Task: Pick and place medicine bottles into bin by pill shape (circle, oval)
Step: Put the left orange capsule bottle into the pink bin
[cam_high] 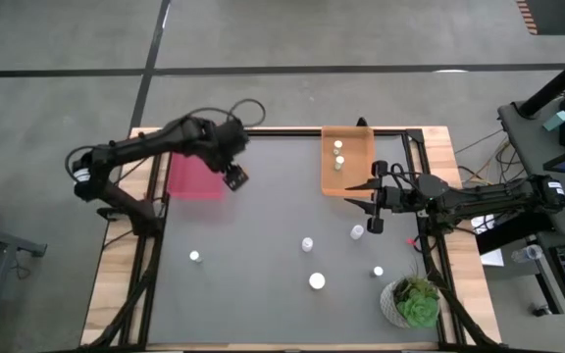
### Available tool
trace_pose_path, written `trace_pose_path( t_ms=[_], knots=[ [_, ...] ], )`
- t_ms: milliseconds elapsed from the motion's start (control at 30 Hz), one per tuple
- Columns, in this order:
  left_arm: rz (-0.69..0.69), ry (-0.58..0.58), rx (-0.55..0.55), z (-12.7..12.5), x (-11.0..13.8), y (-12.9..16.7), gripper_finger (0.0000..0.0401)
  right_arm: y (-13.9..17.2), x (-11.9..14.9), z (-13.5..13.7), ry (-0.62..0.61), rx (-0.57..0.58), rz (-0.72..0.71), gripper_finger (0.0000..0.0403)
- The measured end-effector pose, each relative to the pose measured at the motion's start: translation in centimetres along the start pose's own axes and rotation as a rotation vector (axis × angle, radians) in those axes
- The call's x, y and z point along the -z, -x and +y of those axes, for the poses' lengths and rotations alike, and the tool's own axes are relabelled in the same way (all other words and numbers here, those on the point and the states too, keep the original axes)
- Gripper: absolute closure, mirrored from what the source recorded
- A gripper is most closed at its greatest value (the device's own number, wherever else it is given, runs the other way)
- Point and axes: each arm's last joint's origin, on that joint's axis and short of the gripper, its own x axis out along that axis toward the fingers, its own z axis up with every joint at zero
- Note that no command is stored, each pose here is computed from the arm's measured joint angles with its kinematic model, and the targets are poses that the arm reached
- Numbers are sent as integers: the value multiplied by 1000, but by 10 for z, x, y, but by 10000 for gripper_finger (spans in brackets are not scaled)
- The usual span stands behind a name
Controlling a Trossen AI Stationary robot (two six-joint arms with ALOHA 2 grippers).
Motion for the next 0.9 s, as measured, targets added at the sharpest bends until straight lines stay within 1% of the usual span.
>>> trace_pose_path(
  t_ms=[200,467,600,733,900],
  knots=[
    [3,67,-57,41,-9,0,196,0,0,0,2,0,0,294],
    [56,182,-182,94,-6,1,196,0,0,0,3,0,0,294],
    [62,248,-209,118,-4,2,196,0,0,0,3,0,0,294],
    [80,296,-227,134,0,0,196,0,0,0,3,0,1,294],
    [147,329,-237,148,10,-14,196,0,0,0,3,-1,3,294]
  ],
)
